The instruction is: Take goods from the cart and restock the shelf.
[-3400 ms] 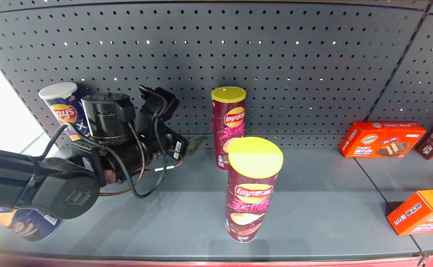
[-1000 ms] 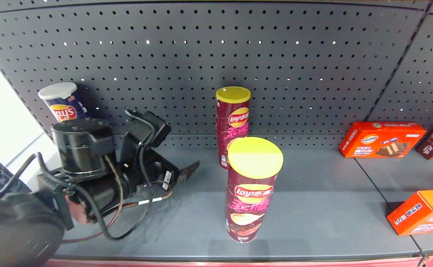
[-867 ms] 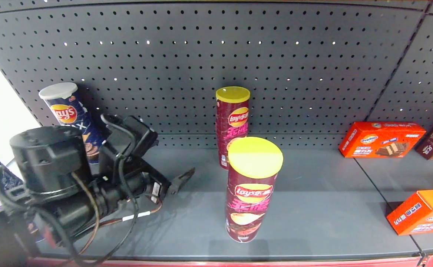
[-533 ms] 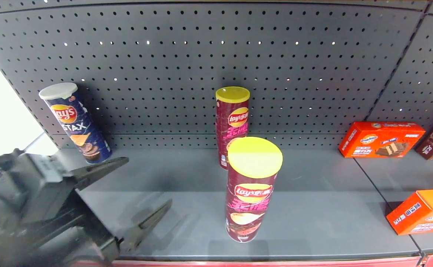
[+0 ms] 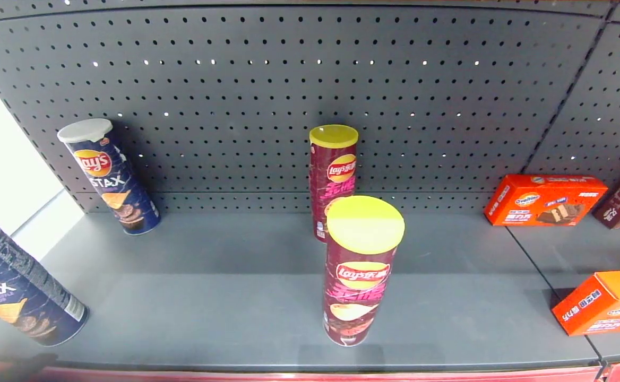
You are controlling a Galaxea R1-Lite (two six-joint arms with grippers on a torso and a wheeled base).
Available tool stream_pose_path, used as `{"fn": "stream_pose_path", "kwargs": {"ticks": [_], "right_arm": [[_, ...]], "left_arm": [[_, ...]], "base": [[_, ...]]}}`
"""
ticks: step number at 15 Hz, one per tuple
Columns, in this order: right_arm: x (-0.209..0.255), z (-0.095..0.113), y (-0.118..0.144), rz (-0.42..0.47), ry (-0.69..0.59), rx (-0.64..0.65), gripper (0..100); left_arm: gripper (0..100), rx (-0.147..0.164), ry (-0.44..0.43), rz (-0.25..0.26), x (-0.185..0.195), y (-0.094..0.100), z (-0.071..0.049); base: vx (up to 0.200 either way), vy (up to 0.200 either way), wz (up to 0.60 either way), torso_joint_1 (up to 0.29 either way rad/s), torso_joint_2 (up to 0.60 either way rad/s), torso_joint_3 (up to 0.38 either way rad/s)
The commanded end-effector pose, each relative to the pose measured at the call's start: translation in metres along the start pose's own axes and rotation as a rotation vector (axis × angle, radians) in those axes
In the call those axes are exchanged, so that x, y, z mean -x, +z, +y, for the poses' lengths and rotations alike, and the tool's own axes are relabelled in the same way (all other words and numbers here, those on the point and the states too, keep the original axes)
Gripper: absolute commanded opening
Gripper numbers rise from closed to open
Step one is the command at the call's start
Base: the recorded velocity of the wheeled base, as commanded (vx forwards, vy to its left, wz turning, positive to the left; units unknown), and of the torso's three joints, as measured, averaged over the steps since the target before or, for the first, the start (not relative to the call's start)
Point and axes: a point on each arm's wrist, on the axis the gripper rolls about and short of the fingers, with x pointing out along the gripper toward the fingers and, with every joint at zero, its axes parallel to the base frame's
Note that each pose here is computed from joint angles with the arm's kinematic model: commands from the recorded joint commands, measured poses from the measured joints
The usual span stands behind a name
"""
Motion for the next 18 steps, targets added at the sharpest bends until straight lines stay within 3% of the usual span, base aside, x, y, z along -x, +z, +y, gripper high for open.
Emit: {"fn": "stream_pose_path", "kwargs": {"ticks": [1,3,6,7,8,11,12,14,16,18], "right_arm": [[0.000,0.000,0.000,0.001,0.001,0.000,100],[0.000,0.000,0.000,0.001,0.001,0.000,100],[0.000,0.000,0.000,0.001,0.001,0.000,100],[0.000,0.000,0.000,0.001,0.001,0.000,100],[0.000,0.000,0.000,0.001,0.001,0.000,100],[0.000,0.000,0.000,0.001,0.001,0.000,100],[0.000,0.000,0.000,0.001,0.001,0.000,100],[0.000,0.000,0.000,0.001,0.001,0.000,100],[0.000,0.000,0.000,0.001,0.001,0.000,100],[0.000,0.000,0.000,0.001,0.001,0.000,100]], "left_arm": [[100,0.037,0.102,-0.053,0.036,-0.024,-0.006],[100,0.038,0.126,0.014,0.033,-0.037,-0.012],[100,0.054,0.296,0.122,0.033,-0.043,-0.017],[100,0.061,0.352,0.132,0.033,-0.044,-0.018],[100,0.069,0.420,0.120,0.035,-0.044,-0.020],[100,0.087,0.488,0.125,0.035,-0.044,-0.021],[100,0.088,0.586,0.098,0.037,-0.044,-0.024],[100,0.089,0.558,0.035,0.041,-0.045,-0.026],[100,0.090,0.556,0.034,0.041,-0.045,-0.026],[100,0.114,0.558,0.027,0.041,-0.045,-0.026]], "base": [[0.000,0.000,0.00,0.000,0.00,0.000],[0.000,0.000,0.00,0.000,0.00,0.000],[0.000,0.000,0.00,0.000,0.00,0.000],[0.000,0.000,0.00,0.000,0.00,0.000],[0.000,0.000,0.00,0.000,0.00,0.000],[0.000,0.000,0.00,0.000,0.00,0.000],[0.000,0.000,0.00,0.000,0.00,0.000],[0.000,0.000,0.00,0.000,0.00,0.000],[0.000,0.000,0.00,0.000,0.00,0.000],[0.000,0.000,0.00,0.000,0.00,0.000]]}}
